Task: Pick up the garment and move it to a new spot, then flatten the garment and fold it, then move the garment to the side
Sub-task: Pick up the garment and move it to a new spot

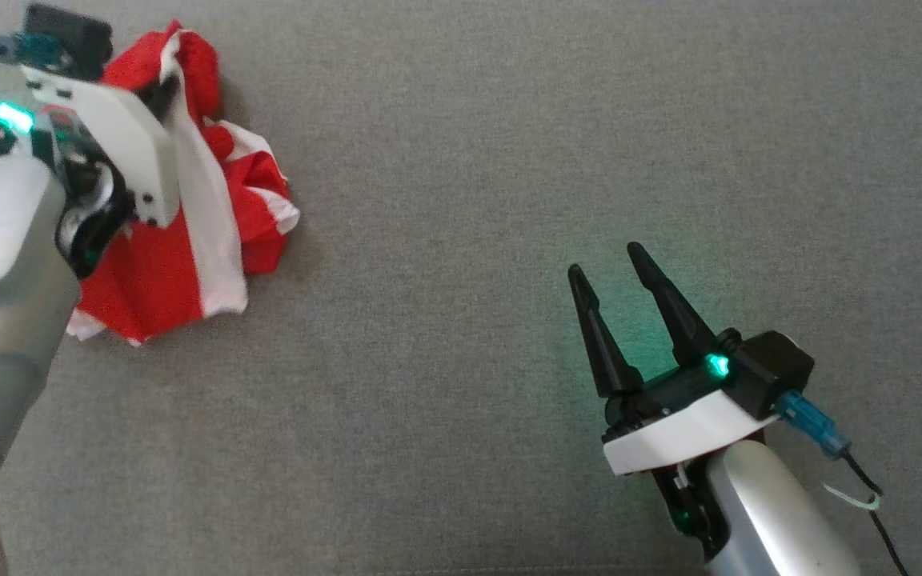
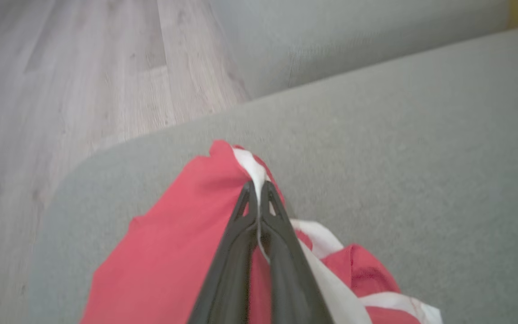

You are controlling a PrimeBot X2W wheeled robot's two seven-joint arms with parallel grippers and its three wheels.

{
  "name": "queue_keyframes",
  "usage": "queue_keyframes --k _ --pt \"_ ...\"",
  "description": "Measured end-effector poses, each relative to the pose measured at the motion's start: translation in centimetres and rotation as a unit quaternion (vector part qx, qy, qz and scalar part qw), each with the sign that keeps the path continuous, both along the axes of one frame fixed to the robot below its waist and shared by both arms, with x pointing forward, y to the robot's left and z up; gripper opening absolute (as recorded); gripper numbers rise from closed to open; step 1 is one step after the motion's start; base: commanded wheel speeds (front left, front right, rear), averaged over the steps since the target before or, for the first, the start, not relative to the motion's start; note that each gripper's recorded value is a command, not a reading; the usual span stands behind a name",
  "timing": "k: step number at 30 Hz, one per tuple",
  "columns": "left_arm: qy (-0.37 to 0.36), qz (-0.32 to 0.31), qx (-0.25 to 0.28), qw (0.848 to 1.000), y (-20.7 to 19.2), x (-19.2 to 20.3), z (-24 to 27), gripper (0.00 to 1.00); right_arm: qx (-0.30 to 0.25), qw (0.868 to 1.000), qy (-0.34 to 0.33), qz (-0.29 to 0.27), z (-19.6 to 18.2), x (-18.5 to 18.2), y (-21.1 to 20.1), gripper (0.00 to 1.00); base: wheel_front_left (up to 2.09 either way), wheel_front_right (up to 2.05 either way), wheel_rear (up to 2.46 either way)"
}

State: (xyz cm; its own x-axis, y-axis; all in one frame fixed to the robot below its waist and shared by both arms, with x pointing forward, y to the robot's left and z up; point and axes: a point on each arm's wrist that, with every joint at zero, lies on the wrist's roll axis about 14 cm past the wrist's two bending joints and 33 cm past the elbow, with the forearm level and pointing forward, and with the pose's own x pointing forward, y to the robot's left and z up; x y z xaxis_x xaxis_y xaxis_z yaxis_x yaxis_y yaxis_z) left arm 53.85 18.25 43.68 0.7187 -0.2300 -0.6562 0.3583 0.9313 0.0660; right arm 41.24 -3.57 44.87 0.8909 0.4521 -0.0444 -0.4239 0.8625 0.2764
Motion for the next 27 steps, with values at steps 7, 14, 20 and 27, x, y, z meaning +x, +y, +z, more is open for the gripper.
queue_keyframes --k 7,14,20,27 --pt "-0.197 -0.018 -0.057 0.979 -1.9 2.7 10.1 0.00 0.001 1.000 -0.020 -0.004 1.7 -0.3 -0.2 1.00 0.00 0.00 0.00" --pt "-0.332 -0.056 -0.118 0.934 -5.2 1.2 20.1 0.00 0.007 1.000 -0.030 -0.007 3.0 -2.3 -0.4 1.00 0.00 0.00 0.00" --pt "-0.351 -0.116 -0.142 0.918 -9.8 -0.7 23.0 0.00 0.011 0.999 -0.040 -0.024 4.0 -3.2 -1.4 1.00 0.00 0.00 0.00" --pt "-0.326 -0.201 -0.191 0.904 -18.4 -2.1 21.8 0.00 0.026 0.996 -0.045 -0.068 4.9 -3.9 -4.2 1.00 0.00 0.00 0.00"
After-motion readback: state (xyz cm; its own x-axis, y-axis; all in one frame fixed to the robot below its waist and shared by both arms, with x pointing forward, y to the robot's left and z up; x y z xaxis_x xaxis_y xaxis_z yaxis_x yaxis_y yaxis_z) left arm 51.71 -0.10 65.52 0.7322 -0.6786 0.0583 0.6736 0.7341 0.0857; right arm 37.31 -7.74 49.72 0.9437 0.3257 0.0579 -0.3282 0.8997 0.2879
